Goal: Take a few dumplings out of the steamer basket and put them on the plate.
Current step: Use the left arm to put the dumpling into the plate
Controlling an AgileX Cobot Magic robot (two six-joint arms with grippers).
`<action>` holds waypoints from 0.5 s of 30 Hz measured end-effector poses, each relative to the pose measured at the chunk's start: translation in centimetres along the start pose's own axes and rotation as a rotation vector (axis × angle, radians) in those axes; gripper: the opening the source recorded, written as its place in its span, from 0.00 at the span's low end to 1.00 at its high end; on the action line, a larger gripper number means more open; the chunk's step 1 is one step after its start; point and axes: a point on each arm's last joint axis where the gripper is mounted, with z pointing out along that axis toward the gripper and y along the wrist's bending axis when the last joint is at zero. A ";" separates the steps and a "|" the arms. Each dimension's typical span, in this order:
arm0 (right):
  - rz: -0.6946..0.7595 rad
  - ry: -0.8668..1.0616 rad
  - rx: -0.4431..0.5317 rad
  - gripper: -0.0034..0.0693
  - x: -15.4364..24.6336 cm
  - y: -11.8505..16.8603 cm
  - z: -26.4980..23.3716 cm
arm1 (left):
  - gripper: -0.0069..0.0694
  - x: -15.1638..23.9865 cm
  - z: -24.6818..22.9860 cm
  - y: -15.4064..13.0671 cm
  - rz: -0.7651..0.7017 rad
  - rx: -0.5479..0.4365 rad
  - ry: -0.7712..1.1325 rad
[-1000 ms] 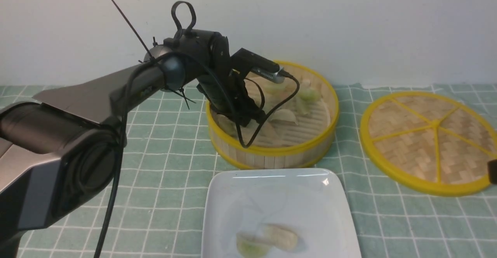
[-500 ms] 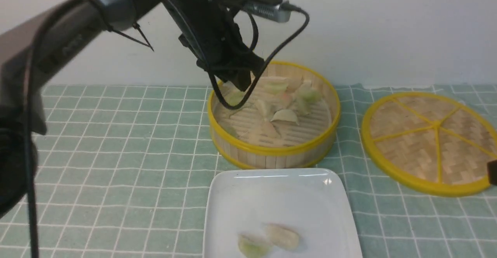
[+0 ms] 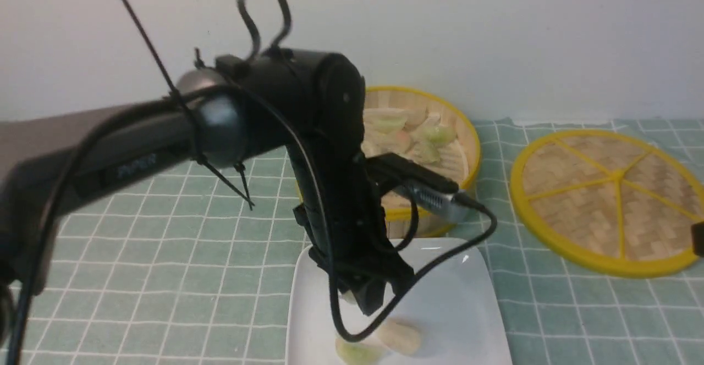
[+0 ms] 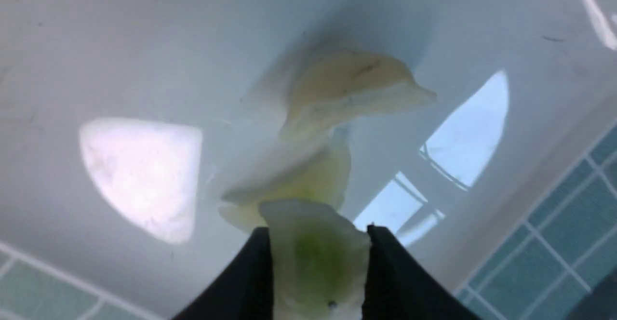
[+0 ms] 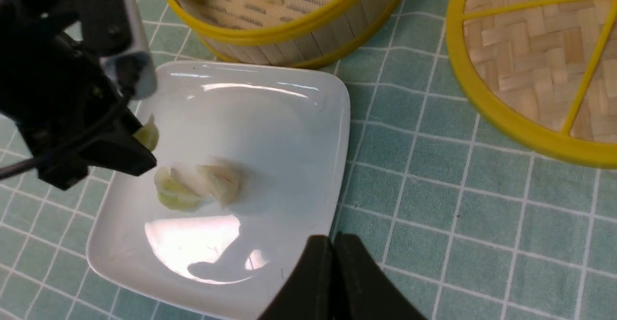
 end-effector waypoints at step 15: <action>-0.103 0.030 -0.008 0.03 -1.1 -0.5 1.0 | 0.66 -1.6 1.9 0.5 -0.076 -0.052 -0.038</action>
